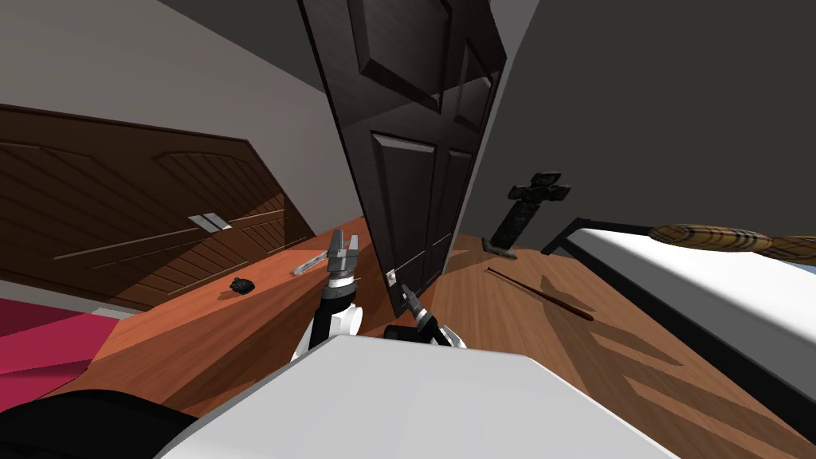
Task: Push the door open
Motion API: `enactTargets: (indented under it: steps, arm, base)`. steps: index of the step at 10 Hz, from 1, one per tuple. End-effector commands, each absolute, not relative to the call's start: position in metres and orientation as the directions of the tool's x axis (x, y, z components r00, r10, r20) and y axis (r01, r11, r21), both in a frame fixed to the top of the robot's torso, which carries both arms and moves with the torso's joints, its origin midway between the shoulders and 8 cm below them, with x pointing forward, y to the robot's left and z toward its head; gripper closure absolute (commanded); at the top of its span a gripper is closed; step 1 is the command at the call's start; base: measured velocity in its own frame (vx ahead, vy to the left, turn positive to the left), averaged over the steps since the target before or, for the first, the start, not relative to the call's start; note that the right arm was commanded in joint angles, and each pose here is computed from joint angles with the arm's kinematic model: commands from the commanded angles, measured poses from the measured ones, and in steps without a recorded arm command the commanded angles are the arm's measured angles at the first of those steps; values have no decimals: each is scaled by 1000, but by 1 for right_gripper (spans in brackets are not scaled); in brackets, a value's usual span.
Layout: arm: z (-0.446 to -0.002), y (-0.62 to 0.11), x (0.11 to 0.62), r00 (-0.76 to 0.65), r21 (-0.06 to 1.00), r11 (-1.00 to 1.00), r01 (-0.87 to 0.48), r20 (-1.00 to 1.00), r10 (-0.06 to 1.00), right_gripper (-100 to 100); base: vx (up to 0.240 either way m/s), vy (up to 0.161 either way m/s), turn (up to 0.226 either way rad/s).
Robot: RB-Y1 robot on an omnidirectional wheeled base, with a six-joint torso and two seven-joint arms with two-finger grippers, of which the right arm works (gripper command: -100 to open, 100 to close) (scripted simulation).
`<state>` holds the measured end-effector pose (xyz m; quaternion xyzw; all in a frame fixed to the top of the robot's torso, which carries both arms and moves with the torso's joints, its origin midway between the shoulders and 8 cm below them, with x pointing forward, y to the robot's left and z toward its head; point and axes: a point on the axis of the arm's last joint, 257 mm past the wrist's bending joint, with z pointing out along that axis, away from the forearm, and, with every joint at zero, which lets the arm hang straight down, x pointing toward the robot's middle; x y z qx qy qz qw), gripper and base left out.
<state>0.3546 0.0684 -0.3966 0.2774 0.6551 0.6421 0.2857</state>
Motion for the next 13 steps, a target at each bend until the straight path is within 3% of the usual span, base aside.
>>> enactTargets:
  steps: [1,3,11,12,13]
  arm:
    - [-392,75,355,-679,1000,2,0,-2,734,-100]
    - [-396,66,355,-677,1000,19,-3,-16,735,-100]
    - [-394,65,359,-668,1000,14,-9,-16,744,-100]
    - [-394,65,359,-668,1000,14,-9,-16,744,100]
    - [-394,65,359,-668,1000,14,-9,-16,744,100]
  base:
    - [-218,-149,-58]
    - [-32,-13,15]
    - [143,134,16]
    - [-3,-7,6]
    - [-15,-23,12]
